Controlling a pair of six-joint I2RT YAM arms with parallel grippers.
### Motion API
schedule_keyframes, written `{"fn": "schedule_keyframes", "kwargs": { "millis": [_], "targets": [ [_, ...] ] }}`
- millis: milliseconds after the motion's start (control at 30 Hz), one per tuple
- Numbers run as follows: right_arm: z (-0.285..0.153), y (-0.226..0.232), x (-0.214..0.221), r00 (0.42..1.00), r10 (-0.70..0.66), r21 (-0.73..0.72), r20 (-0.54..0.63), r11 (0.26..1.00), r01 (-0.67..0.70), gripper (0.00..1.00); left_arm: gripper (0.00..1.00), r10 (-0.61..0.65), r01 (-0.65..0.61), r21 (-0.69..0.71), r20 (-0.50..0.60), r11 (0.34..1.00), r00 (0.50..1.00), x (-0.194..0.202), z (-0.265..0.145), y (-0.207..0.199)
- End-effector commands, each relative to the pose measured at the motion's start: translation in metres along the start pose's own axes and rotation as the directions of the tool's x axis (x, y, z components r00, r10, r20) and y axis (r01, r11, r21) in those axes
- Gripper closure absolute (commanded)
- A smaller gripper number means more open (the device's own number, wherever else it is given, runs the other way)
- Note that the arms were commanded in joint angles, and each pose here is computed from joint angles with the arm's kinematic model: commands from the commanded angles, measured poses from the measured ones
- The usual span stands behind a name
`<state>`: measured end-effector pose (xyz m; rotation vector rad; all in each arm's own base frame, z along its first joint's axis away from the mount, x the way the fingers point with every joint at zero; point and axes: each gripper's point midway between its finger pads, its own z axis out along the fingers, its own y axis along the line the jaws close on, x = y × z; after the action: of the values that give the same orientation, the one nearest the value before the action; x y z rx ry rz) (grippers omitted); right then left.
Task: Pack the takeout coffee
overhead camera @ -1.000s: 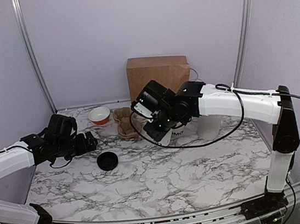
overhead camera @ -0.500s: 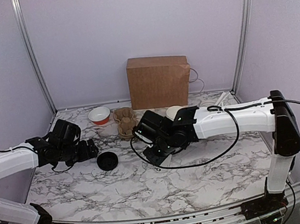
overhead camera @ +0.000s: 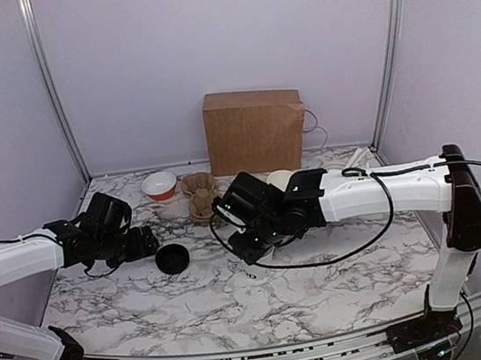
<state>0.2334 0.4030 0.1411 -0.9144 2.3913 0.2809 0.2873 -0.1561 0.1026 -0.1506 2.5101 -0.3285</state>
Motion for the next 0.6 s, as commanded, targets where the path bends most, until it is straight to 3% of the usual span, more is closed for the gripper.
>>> {"fn": "schedule_keyframes", "kwargs": {
  "millis": [0,233,567],
  "targets": [
    [-0.033,0.010,-0.028,0.993,0.029,-0.070,0.111,0.997,-0.022,0.64,0.14,0.007,-0.007,-0.005,-0.016,1.000,1.000,0.004,0.005,0.002],
    [-0.063,0.007,-0.048,0.973,0.061,-0.098,0.223,0.994,-0.040,0.52,0.32,0.010,-0.010,-0.010,-0.031,1.000,0.999,0.007,0.010,0.002],
    [-0.107,-0.027,-0.068,0.900,0.183,-0.138,0.396,0.981,-0.139,0.40,0.43,0.021,-0.022,-0.015,-0.053,1.000,0.998,0.006,0.024,-0.002]
  ]
}}
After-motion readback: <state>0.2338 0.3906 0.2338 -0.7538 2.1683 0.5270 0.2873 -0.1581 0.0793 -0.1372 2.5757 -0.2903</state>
